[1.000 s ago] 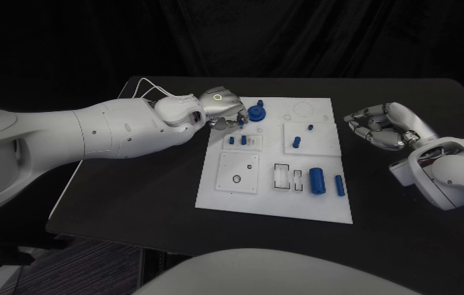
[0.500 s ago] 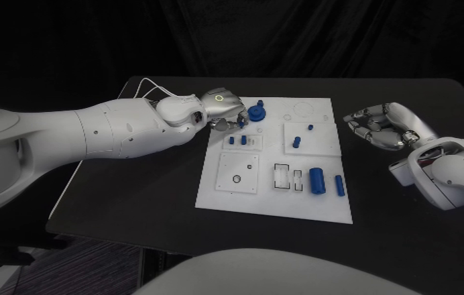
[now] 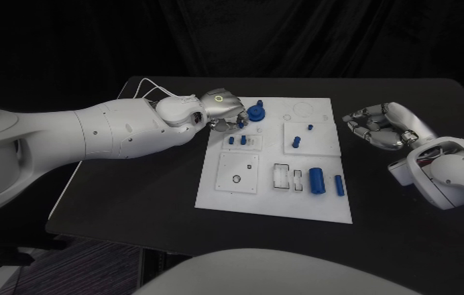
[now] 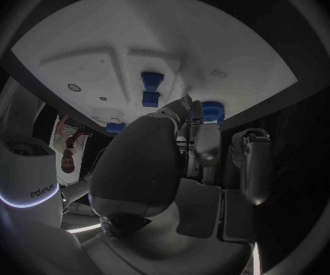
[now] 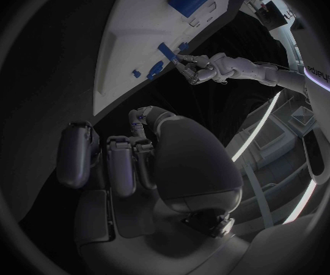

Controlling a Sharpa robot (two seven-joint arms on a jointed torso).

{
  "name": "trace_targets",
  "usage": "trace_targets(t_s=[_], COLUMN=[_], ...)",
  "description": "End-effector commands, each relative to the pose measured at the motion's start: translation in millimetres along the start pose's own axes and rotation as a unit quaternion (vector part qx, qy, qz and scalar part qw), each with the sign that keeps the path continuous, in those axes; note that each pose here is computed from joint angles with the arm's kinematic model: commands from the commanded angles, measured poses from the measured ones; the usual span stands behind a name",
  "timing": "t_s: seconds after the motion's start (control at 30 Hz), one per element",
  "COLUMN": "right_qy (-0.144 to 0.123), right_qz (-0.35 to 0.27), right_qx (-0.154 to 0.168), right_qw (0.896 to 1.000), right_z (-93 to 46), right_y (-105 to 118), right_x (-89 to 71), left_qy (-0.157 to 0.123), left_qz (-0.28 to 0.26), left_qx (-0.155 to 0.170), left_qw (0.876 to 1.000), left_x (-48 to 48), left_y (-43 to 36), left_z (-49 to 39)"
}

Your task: Assemble the parts on the task board

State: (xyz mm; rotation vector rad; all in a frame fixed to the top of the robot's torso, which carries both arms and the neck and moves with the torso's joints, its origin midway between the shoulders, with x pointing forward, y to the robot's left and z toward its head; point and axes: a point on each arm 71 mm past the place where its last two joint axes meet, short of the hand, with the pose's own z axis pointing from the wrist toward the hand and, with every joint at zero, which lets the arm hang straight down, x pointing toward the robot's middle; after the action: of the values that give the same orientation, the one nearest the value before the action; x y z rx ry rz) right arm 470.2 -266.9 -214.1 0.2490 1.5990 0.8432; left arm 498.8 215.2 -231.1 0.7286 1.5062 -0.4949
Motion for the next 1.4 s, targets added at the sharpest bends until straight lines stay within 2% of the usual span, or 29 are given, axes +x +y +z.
trace_targets(t_s=[0.03,0.97,1.4], right_qy=[0.004,0.006,0.007], right_qz=[0.001,0.001,0.002], right_qx=[0.008,0.009,0.011], right_qw=[1.0,1.0,1.0], right_z=[-0.4,-0.1,-0.2], right_y=[-1.0,-1.5,-2.0], right_x=[1.6,1.9,2.2], left_qy=[0.006,0.01,0.019], left_qz=[-0.002,-0.003,-0.006], left_qx=[0.002,0.002,0.004], left_qw=[1.0,1.0,1.0], left_x=[1.2,2.8,6.4], left_y=[-1.1,-1.5,-2.5], left_z=[0.1,-0.9,-1.1])
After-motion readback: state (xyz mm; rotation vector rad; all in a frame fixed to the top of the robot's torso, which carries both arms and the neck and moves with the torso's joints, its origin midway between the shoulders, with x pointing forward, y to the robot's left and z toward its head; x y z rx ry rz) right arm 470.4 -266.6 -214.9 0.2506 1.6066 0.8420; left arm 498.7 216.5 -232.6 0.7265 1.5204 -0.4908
